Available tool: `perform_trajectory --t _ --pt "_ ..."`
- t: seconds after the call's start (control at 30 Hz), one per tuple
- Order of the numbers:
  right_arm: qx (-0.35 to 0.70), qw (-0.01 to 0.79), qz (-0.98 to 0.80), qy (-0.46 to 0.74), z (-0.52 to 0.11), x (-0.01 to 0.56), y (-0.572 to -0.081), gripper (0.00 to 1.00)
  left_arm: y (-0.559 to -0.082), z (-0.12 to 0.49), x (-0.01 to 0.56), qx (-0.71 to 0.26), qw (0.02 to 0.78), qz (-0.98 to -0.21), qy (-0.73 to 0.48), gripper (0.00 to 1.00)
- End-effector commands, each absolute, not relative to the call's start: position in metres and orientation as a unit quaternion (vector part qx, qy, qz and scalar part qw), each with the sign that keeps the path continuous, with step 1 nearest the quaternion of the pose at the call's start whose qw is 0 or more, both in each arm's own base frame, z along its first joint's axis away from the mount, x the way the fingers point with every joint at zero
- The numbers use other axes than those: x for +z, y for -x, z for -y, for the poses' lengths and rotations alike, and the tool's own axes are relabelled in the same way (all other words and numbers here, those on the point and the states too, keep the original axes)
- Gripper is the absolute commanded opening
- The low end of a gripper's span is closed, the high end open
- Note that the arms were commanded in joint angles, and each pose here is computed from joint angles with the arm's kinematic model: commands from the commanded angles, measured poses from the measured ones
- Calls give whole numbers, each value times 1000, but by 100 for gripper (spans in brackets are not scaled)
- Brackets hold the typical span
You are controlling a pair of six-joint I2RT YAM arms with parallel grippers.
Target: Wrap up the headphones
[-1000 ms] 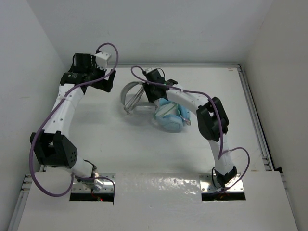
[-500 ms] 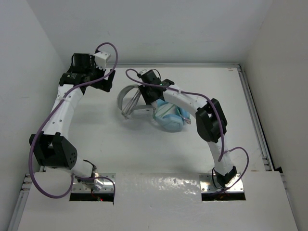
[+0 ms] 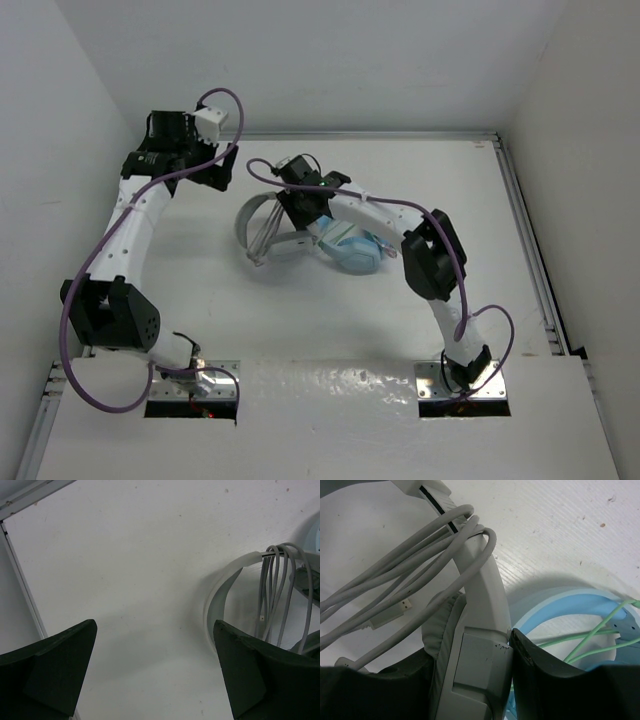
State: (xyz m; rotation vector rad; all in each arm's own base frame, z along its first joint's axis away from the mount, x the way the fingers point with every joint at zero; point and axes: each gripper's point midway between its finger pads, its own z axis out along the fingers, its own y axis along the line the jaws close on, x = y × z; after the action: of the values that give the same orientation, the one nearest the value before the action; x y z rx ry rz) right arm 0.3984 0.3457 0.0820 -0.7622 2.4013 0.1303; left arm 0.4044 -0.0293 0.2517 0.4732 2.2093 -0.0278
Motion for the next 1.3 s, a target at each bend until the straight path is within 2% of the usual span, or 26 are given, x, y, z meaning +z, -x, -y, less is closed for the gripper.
perform_trajectory --t 0.0,0.57,0.63,0.67,0.7,0.8,0.83,0.87,1.27 --pt "87 329 -898 279 -370 98 -397 0 -403 25 279 -5 465 -865 -188 100" --pt "146 289 -906 271 -406 36 -354 1 -399 18 275 -3 460 -869 -183 100" --pt "151 285 -908 269 -406 31 -352 15 -399 17 273 -3 460 -869 -180 100" --pt "152 282 -908 270 -407 30 -351 26 -398 18 273 -5 461 -870 -178 100" --pt "153 283 -907 272 -407 31 -350 46 -398 18 270 -7 458 -871 -177 100" --pt "160 289 -902 278 -407 41 -349 71 -398 19 268 -11 457 -871 -178 100" --pt "160 293 -900 280 -405 44 -349 91 -398 19 268 -10 458 -871 -179 100" --pt "157 301 -897 282 -403 50 -351 99 -398 19 268 -9 457 -871 -178 100" --pt "183 372 -851 323 -376 163 -343 99 -397 8 265 -1 456 -874 -165 99"
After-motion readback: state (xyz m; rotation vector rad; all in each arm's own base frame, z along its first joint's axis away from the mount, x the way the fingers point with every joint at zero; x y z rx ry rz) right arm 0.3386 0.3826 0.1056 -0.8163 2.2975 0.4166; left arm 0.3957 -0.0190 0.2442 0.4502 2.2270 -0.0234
